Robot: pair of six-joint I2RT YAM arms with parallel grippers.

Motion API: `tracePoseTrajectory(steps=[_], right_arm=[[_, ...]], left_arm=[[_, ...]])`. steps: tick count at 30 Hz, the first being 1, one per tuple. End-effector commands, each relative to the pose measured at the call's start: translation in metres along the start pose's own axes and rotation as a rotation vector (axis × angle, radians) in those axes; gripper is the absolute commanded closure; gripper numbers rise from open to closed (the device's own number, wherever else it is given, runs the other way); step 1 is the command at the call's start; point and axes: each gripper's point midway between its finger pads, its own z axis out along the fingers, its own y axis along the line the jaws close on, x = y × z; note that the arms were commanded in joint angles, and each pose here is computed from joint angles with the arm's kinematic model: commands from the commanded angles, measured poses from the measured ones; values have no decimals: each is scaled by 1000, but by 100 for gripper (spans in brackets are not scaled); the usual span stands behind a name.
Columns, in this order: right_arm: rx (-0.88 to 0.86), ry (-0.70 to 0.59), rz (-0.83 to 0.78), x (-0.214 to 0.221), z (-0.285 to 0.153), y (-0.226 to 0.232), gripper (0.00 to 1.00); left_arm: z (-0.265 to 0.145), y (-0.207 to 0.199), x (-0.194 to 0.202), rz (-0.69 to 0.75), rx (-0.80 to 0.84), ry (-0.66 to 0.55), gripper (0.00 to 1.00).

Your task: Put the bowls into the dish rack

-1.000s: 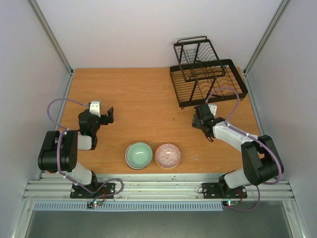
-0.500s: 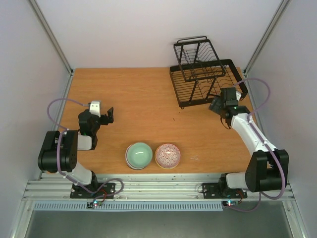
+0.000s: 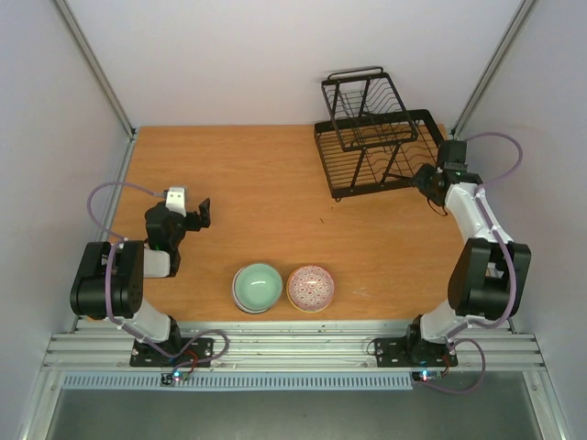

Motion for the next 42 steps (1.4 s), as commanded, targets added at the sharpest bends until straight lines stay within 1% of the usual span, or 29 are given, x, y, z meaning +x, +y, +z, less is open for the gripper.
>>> tracePoseTrajectory(steps=[1,5,7,11,12,18,22,24,28,31,33,42], right_arm=[[-120,4,3,-28,10,25,48],[-149,13,-5,-42,23,39,62],[-171,11,-43,-50,30,46,70],[-236,51,-43,-61,53,60,96],[-264,64,-32,-63,59,63,98],[-454,100,56,-74,78,81,99],[-628,192,73,-66,83,106,99],[-678,234,78,-62,85,114,99],[-729,299,32,-47,81,130,99],[-772,378,-18,-25,76,152,99],[-777,394,-71,-12,76,161,99],[-790,526,-123,45,74,181,99]], left_arm=[[3,-2,-16,27,8,-46,1],[3,-2,-16,26,9,-45,1],[3,-2,-16,26,8,-46,1],[3,-2,-16,26,8,-44,1],[3,-2,-16,26,8,-45,1],[3,-2,-16,26,8,-45,1],[3,-2,-16,27,8,-45,1],[3,-2,-16,25,8,-43,1],[3,-2,-16,27,8,-44,1],[3,-2,-16,27,8,-44,1],[3,-2,-16,26,8,-44,0],[3,-2,-16,26,9,-45,1]])
